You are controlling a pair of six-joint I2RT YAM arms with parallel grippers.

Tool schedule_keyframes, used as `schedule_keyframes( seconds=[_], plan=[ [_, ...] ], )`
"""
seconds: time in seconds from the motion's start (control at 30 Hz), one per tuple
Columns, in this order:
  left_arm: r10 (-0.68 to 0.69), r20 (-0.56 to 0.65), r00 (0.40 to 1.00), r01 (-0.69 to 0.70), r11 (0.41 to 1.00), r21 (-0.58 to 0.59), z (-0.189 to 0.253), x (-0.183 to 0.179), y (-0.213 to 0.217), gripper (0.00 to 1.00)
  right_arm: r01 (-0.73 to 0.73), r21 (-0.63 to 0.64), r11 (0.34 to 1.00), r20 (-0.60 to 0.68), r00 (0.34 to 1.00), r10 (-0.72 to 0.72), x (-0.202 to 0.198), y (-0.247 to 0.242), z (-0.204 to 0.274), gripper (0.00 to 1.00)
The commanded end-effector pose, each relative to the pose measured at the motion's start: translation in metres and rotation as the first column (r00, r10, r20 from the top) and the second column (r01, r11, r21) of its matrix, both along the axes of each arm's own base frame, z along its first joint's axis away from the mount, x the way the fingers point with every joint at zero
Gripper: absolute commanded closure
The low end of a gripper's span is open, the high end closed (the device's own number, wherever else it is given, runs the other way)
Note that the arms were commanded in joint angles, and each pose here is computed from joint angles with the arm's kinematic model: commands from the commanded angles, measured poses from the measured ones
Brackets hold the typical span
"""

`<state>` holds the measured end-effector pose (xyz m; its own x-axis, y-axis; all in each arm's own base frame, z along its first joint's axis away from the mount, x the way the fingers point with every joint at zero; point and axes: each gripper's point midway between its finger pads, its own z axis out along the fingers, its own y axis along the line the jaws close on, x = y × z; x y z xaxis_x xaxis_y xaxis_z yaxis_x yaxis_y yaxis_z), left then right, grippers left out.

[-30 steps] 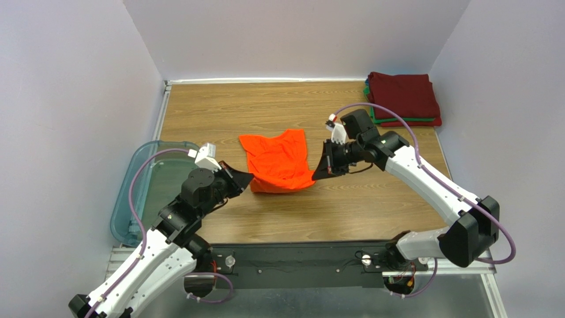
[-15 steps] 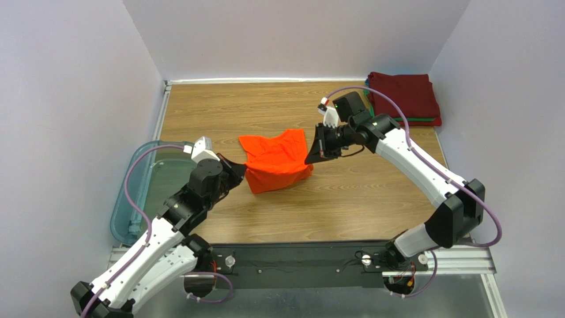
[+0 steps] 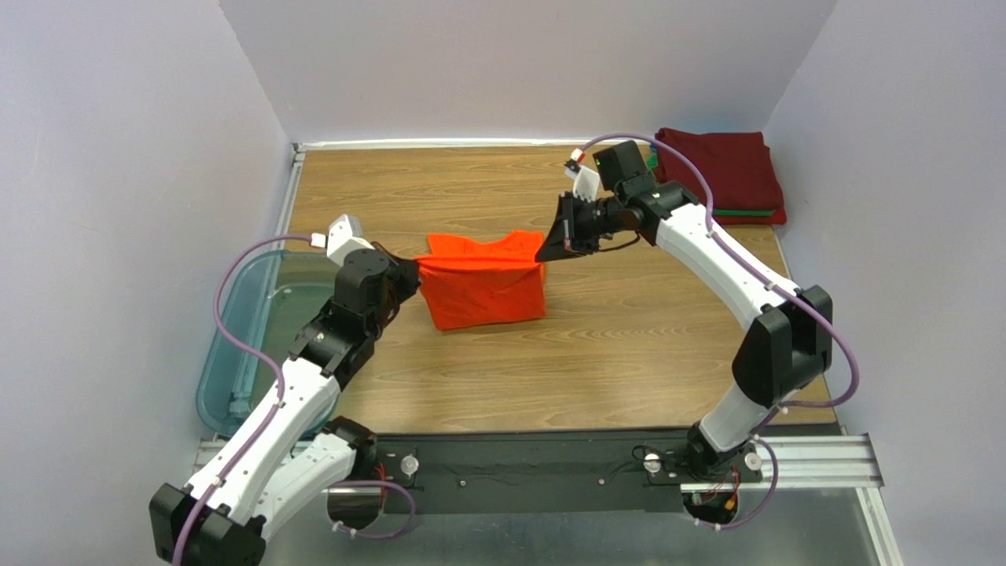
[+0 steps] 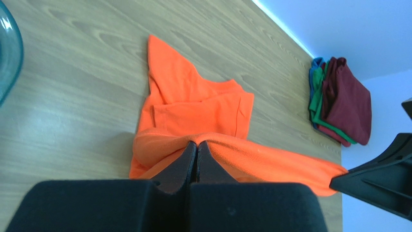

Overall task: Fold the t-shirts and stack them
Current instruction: Fold the tshirt

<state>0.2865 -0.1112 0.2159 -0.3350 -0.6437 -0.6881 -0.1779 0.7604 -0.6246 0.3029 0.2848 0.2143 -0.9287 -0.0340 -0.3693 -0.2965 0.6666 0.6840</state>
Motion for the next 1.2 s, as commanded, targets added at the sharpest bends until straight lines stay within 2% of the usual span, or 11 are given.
schedule_keyframes(
  seconds=[0.0,0.13,0.43,0.63,1.03,1.17],
  plan=[
    [0.021,0.1,0.995,-0.024,0.999,0.025,0.028,0.023,0.01,1.0,-0.028,0.047,0.999,0.012,1.0,0.027,0.013,0.004,0.005,0.99],
    [0.005,0.067,0.998,-0.009,0.998,0.058,0.015,0.041,0.008,1.0,-0.018,0.047,0.999,-0.007,1.0,0.019,0.021,0.001,-0.003,0.99],
    [-0.02,0.107,0.994,0.012,0.997,0.074,0.019,0.069,0.001,1.0,0.015,0.051,0.999,-0.046,0.999,-0.012,0.041,-0.003,-0.02,0.99],
    [-0.036,0.083,0.996,0.027,0.994,0.101,0.007,0.091,-0.002,1.0,0.034,0.048,0.998,-0.068,0.997,-0.031,0.055,-0.005,-0.032,0.99],
    [-0.057,0.021,0.998,0.054,0.988,0.143,-0.025,0.132,-0.005,1.0,0.093,0.026,0.995,-0.097,0.991,-0.09,0.091,-0.008,-0.058,0.99],
    [-0.053,-0.03,0.998,0.057,0.986,0.157,-0.049,0.146,-0.004,1.0,0.113,0.019,0.993,-0.103,0.989,-0.11,0.109,-0.009,-0.071,0.99]
  ],
)
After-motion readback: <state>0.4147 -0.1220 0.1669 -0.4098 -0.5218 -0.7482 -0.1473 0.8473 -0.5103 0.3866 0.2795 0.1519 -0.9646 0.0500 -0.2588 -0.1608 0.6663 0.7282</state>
